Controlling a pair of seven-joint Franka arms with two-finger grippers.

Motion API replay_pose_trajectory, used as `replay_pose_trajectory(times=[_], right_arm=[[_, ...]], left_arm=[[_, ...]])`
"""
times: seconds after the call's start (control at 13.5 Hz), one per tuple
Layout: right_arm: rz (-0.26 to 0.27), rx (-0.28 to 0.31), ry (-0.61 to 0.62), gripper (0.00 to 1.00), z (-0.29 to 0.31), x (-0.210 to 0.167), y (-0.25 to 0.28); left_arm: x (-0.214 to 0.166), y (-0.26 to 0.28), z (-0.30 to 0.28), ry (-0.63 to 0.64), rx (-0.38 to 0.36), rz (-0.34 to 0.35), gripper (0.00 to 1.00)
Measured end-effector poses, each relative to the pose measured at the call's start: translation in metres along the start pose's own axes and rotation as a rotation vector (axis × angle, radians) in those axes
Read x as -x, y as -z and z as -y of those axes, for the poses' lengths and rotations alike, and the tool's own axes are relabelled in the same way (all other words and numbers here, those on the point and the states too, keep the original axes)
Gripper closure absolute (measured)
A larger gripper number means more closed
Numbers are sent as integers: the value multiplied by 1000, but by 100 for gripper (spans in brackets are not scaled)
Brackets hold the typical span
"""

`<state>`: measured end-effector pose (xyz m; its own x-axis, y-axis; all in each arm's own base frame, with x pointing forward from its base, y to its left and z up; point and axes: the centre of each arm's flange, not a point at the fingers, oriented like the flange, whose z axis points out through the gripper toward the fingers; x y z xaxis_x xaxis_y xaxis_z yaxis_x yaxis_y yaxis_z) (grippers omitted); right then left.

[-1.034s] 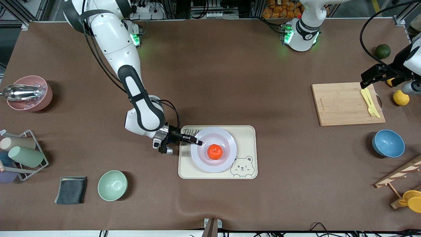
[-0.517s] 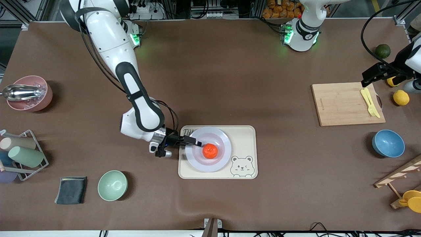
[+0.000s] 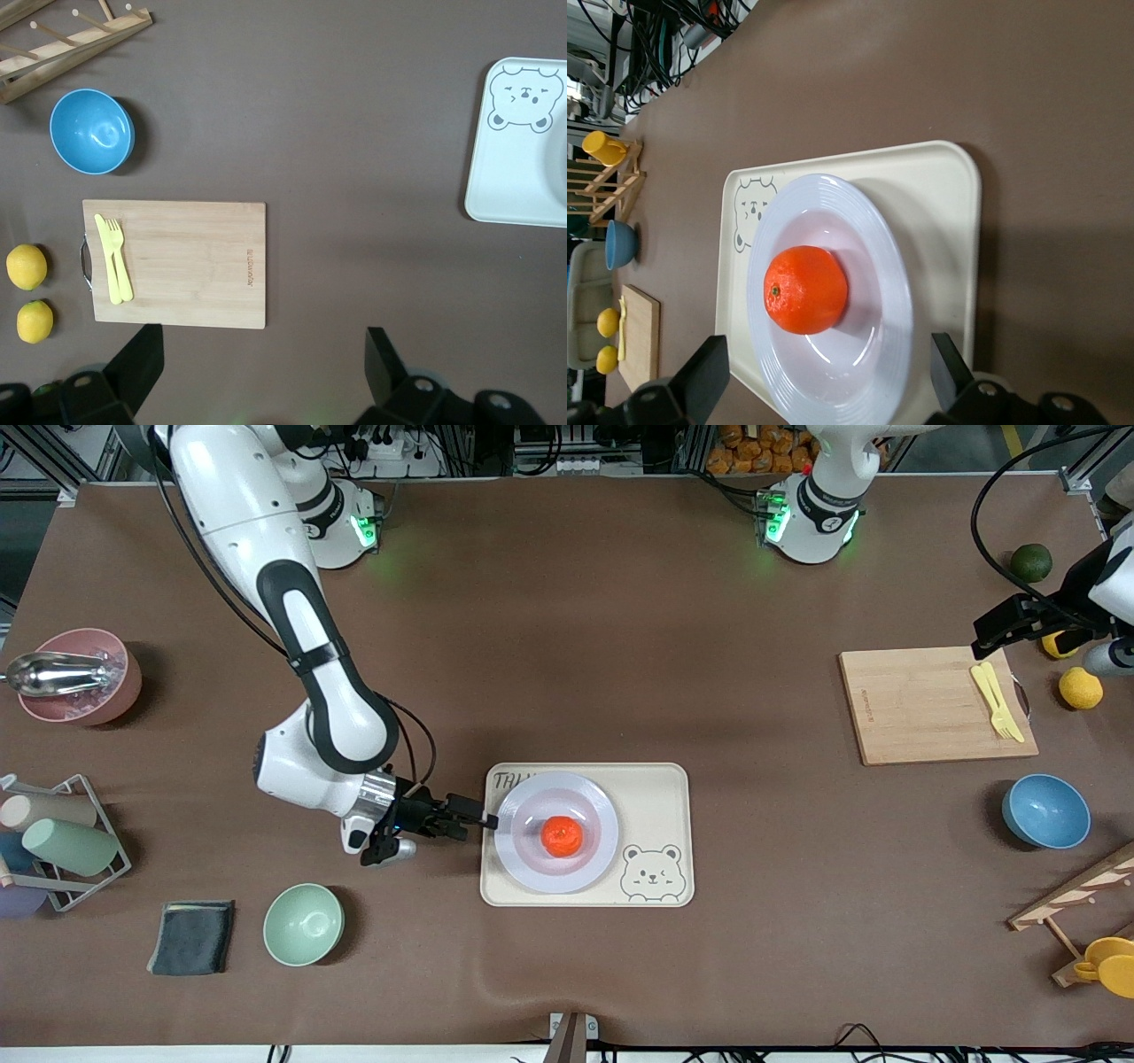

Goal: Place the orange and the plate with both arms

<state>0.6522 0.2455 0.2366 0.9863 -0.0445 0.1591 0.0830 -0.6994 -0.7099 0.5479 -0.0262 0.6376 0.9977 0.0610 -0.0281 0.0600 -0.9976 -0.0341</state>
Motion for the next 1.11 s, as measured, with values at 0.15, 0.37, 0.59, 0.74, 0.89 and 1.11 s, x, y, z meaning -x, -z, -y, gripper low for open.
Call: replay_pose_trajectory(times=[0.15, 0.37, 0.59, 0.74, 0.89, 1.11], right_arm=[[25, 48, 48, 0, -5, -1, 28], [163, 96, 115, 0, -23, -7, 94], [292, 190, 128, 0, -30, -11, 180], [357, 300, 172, 0, -10, -6, 230], [397, 424, 223, 0, 16, 3, 288], [356, 588, 242, 0, 46, 19, 375]], left_arm=[[0, 0, -1, -1, 0, 1, 0], [1, 0, -1, -3, 0, 1, 0], [1, 0, -2, -5, -1, 5, 0], [3, 0, -2, -5, -2, 9, 0], [5, 3, -3, -5, 5, 8, 0], [9, 7, -5, -3, 21, 10, 0]])
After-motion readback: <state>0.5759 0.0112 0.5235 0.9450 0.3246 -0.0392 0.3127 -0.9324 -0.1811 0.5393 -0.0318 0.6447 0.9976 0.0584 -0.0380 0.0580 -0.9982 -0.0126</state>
